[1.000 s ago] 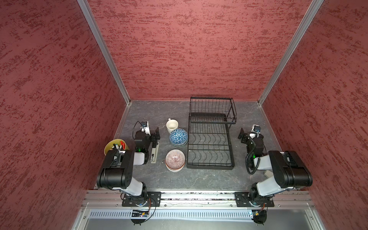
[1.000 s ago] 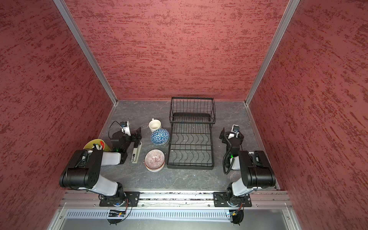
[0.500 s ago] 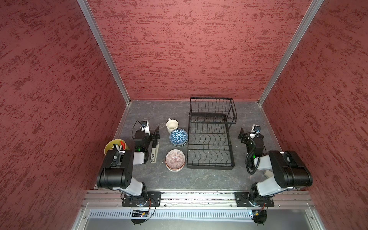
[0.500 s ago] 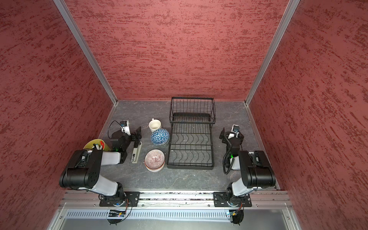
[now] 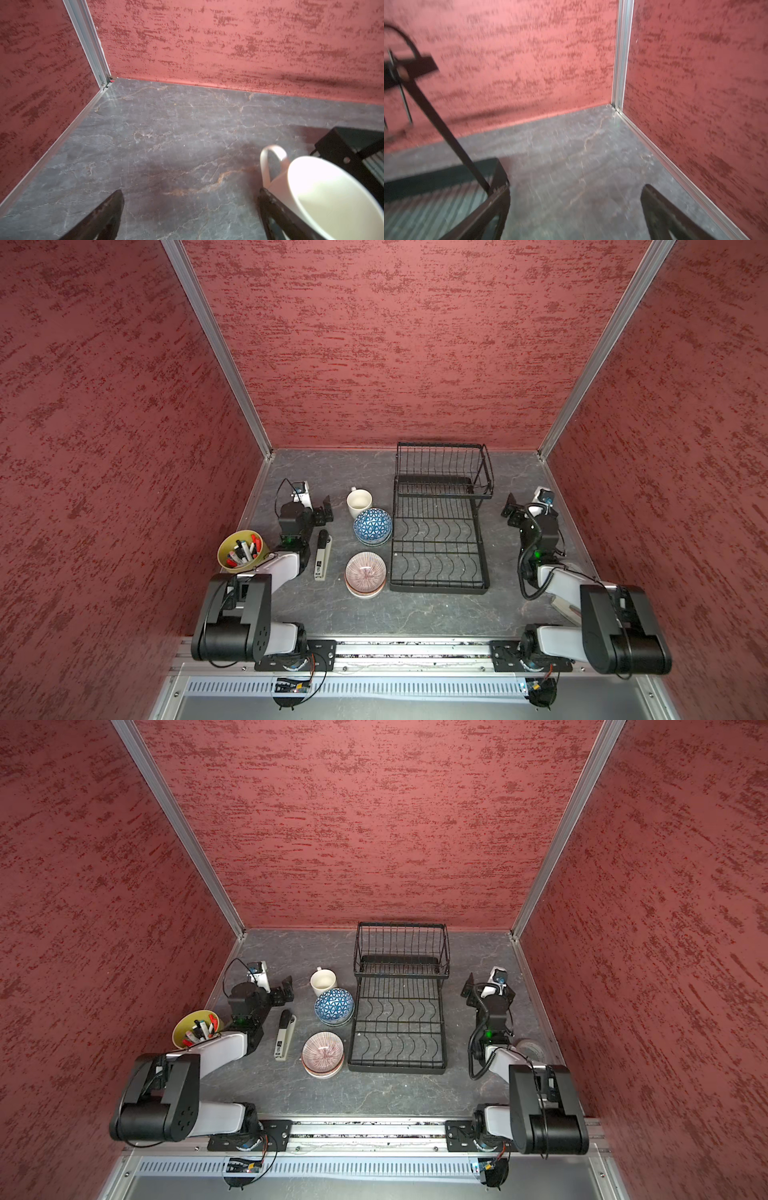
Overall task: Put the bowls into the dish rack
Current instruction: 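Reach the left gripper to the bowl stack while the right gripper moves over the rack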
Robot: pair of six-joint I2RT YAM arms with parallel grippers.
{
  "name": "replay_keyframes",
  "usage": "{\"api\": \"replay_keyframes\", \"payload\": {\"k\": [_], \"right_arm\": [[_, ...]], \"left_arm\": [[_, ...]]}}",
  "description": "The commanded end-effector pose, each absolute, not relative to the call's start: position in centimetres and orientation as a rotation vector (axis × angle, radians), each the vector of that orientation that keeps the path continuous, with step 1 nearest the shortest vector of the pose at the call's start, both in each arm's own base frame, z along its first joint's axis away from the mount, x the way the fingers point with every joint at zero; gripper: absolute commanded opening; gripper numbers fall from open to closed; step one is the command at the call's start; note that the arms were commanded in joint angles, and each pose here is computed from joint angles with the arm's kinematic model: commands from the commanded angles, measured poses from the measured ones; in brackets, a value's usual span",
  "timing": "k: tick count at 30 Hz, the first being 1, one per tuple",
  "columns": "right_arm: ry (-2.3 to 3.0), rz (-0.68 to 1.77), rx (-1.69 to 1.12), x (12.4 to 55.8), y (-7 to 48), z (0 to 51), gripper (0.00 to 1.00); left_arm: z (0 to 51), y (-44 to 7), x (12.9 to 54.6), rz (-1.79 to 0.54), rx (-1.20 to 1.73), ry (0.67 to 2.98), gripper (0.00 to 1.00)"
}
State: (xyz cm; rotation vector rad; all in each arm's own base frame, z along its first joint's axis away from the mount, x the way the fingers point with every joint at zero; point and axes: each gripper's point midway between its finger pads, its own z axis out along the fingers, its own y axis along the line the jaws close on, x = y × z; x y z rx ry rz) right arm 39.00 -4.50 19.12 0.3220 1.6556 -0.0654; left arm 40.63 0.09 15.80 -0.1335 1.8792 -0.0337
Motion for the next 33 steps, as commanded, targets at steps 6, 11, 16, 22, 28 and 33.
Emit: {"api": "replay_keyframes", "payload": {"k": [6, 11, 16, 22, 28, 33], "right_arm": [[1.919, 0.012, 0.578, 36.4, -4.7, 16.2, 0.99], [1.947, 0.117, 0.636, 34.8, -3.6, 17.3, 0.99], [2.035, 0.132, 0.657, 33.0, -3.0, 17.5, 0.99], [2.160, 0.194, 0.617, 31.4, -0.9, 16.6, 0.99], [2.237, 0.246, 0.500, 30.3, 3.6, 16.1, 0.99], [2.269, 0.272, 0.427, 29.5, 7.0, 15.6, 0.99]], "left_arm": [[13.7, 0.3, 36.9, 0.107, -0.281, 2.173, 0.99], [14.1, -1.0, 34.9, -0.008, -0.363, 2.271, 0.99], [14.6, -4.1, 32.4, -0.213, -0.415, 2.351, 0.99], [15.0, -7.0, 29.1, -0.349, -0.416, 2.434, 0.99], [15.4, -9.2, 27.6, -0.466, -0.431, 2.457, 0.99], [14.8, -9.9, 27.6, -0.496, -0.465, 2.494, 1.00]]}}
